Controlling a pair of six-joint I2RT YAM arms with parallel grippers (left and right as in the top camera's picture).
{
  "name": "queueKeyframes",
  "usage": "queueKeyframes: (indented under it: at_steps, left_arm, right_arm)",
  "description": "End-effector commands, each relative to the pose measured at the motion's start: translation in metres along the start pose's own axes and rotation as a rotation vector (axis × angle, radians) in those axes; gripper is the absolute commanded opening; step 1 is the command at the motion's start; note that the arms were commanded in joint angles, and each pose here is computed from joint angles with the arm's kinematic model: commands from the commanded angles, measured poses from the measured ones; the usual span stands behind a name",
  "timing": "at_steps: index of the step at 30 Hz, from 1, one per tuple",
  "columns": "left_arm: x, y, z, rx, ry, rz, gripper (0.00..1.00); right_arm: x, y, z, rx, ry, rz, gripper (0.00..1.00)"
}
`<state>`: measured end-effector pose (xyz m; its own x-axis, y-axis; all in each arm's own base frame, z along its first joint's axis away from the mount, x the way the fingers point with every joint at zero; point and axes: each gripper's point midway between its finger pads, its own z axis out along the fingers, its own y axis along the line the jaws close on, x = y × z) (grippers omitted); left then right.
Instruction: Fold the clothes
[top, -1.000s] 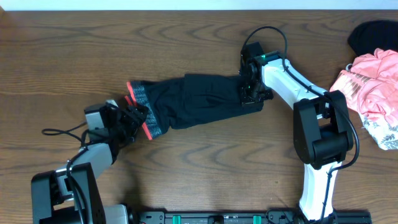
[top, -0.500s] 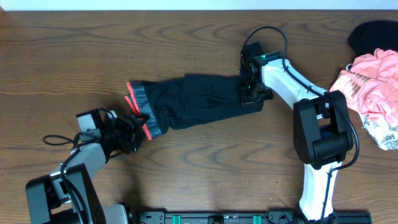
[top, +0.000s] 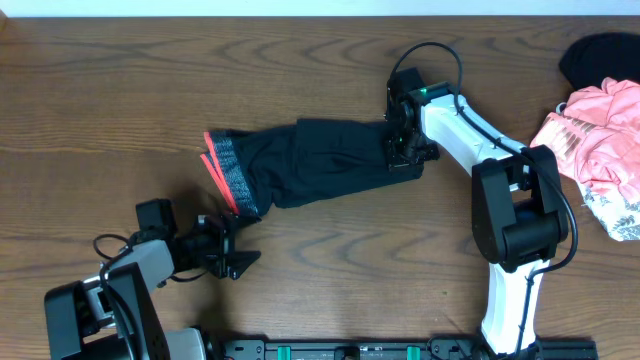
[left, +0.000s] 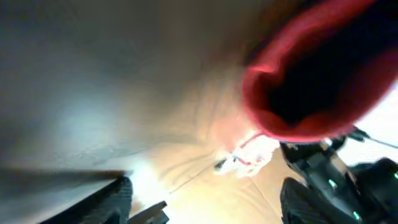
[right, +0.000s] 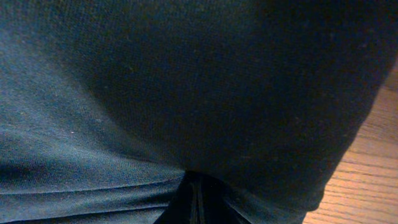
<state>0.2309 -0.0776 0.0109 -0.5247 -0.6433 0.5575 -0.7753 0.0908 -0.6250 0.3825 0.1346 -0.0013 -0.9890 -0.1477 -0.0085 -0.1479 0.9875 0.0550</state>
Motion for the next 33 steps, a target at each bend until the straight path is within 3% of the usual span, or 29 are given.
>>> queueKeyframes:
  at_steps: [1,9,16,21,29,33]
  left_arm:
    - [-0.054,0.051,-0.003,-0.232,-0.293,0.06,0.79]
    - [-0.095,0.036,-0.017,-0.24,-0.5,0.173,0.8]
    - [-0.111,0.005,-0.022,-0.149,-0.578,0.268,0.81]
    - [-0.12,0.005,-0.025,-0.174,-0.638,0.286,0.81]
    - [-0.114,-0.011,0.007,-0.15,-0.594,0.427,0.81]
    - [-0.114,-0.004,0.013,-0.158,-0.581,0.4,0.81]
  right_arm:
    - [0.005,-0.011,0.011,0.024,0.031,0.027,0.01]
    - [0.006,-0.011,0.011,0.025,0.035,0.028,0.01]
    - [0.006,-0.011,0.011,0.025,0.036,0.032,0.01]
    - [0.006,-0.011,0.011,0.025,0.034,0.035,0.01]
    - [0.007,-0.011,0.011,0.025,0.039,0.036,0.01]
    - [0.007,-0.011,0.011,0.026,0.041,0.036,0.01]
